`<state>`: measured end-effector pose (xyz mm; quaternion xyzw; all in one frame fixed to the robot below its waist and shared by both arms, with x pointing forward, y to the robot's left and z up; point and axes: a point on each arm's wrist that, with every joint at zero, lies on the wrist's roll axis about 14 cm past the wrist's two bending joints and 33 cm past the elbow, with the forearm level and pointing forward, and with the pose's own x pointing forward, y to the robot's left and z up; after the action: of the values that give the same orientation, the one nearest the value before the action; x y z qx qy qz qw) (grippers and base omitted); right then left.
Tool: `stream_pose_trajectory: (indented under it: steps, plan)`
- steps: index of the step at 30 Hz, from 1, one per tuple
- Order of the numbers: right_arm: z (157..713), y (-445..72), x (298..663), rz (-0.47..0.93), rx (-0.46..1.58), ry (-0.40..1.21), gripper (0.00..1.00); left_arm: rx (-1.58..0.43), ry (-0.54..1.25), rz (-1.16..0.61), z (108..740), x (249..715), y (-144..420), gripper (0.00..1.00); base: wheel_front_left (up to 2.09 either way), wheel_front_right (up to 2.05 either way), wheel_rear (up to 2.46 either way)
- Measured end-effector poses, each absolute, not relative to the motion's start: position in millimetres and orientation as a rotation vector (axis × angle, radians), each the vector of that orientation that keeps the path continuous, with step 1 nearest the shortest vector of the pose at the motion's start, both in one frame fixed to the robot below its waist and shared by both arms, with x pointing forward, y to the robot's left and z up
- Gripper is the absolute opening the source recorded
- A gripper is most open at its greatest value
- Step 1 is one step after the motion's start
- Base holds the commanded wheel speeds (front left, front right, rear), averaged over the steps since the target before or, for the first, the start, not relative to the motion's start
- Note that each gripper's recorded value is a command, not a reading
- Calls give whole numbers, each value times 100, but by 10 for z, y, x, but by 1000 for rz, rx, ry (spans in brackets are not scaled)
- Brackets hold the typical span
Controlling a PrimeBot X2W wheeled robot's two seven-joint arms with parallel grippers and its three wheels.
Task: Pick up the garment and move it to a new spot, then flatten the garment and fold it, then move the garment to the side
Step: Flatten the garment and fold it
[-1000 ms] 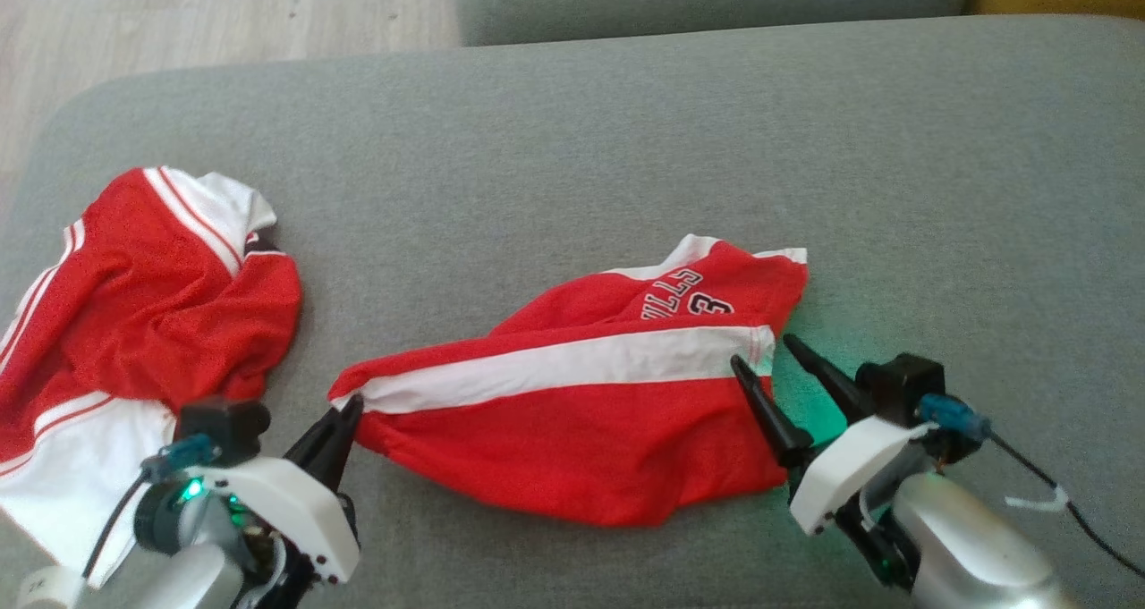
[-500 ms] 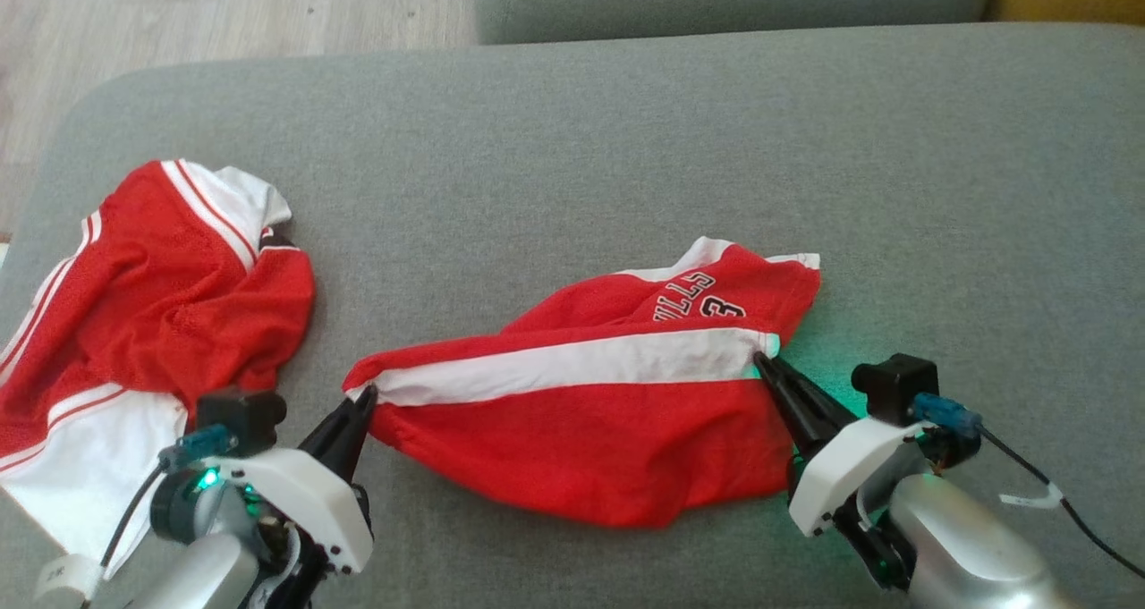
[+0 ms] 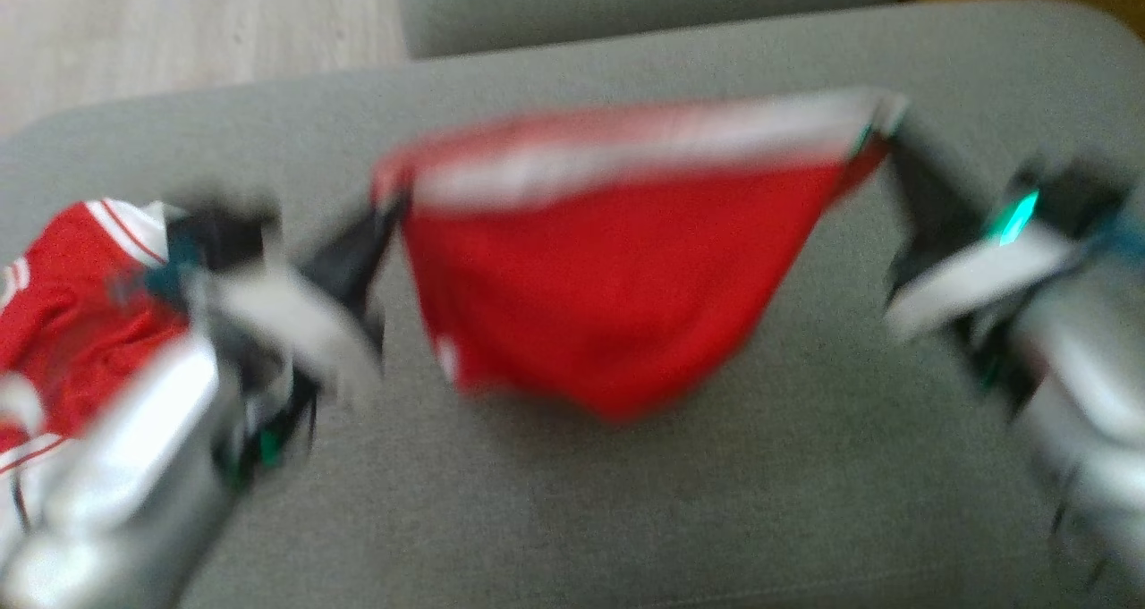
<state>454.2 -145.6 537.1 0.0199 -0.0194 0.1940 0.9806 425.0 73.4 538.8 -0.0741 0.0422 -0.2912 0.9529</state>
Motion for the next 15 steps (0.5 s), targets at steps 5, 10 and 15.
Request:
stream_pose_trajectory:
  steps: [5,10,15]
  plan:
    - [6147,-1910,5106,304,-102,-206,0,-92,-139,-710,6203,4772,312,0,0,0,0]
    - [7015,-2442,5658,176,-261,-354,0,-76,-363,-801,6895,5280,-252,0,0,0,0]
    - [7328,-2623,5977,122,-362,-424,0,-98,-516,-799,7205,5777,-521,0,0,0,0]
